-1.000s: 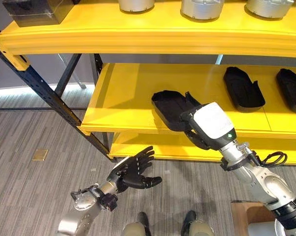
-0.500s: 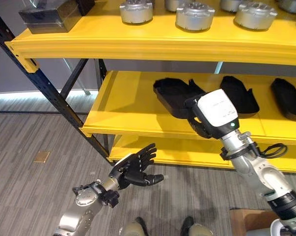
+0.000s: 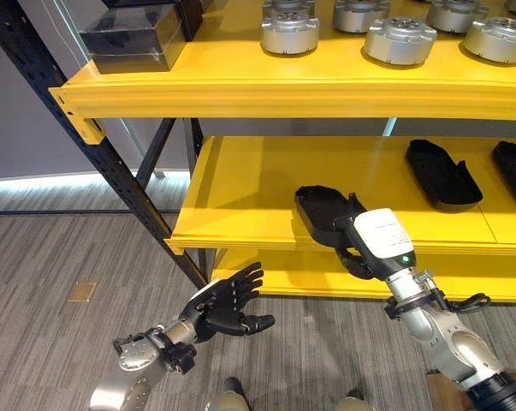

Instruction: Move parts from the plastic box to the shelf.

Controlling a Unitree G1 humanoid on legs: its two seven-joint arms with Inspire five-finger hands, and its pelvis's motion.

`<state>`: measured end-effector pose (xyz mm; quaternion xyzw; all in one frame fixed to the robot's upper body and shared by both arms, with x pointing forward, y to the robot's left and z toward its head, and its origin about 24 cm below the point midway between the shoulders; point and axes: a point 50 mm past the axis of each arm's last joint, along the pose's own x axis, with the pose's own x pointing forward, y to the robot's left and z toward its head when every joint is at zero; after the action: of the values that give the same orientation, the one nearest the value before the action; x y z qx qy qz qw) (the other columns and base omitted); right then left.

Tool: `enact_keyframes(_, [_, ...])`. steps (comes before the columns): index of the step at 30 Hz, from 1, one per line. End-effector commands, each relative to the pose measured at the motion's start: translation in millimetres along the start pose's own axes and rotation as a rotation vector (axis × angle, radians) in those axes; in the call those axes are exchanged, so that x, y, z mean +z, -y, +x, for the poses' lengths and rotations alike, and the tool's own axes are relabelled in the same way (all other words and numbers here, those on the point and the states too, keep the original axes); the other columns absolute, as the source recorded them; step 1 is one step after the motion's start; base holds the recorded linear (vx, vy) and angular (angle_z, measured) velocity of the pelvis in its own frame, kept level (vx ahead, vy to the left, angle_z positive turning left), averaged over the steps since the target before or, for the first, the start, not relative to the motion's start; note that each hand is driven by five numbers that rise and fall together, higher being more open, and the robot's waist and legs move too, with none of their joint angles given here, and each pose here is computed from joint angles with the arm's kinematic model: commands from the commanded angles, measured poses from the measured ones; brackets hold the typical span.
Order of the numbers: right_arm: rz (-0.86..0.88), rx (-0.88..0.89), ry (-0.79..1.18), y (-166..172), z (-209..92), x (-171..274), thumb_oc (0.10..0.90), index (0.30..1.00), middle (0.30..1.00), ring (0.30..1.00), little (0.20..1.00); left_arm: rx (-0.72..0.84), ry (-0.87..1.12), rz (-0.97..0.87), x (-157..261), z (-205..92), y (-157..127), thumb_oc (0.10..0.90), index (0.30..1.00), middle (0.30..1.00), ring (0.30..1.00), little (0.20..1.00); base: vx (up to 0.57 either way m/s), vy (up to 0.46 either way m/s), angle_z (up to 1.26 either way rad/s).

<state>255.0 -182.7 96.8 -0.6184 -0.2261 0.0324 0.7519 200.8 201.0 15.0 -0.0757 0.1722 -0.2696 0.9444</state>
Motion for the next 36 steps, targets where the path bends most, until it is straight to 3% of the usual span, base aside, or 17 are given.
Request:
enact_keyframes(1, [-0.056,-0.357,0.053,64,35,-2,0.4,0.3,0.3,0.3,0.3,-0.082,0.191,0.036,33,5,16,0.9,1.0,1.0,1.0,1.0,0.07,0.094,-0.05])
enact_keyframes(10, [-0.114,-0.351,0.034,71,45,-10,0.4,0.3,0.3,0.3,0.3,-0.105,0.19,0.038,30,-6,12,0.9,1.0,1.0,1.0,1.0,0.03,0.099,-0.08])
enact_keyframes(16, [-0.138,-0.306,-0.018,59,47,-16,0.4,0.3,0.3,0.3,0.3,-0.189,0.188,-0.007,29,2,24,0.9,1.0,1.0,1.0,1.0,0.08,0.111,-0.17])
enact_keyframes(24, [-0.165,-0.257,0.048,59,61,-7,0.4,0.3,0.3,0.3,0.3,-0.164,0.142,0.042,34,10,21,0.9,1.0,1.0,1.0,1.0,0.08,-0.356,0.04])
enact_keyframes(36, [-0.319,-0.289,0.065,96,89,-8,0.4,0.3,0.3,0.3,0.3,-0.291,0.16,0.011,45,14,36,0.9,1.0,1.0,1.0,1.0,0.01,-0.096,0.2])
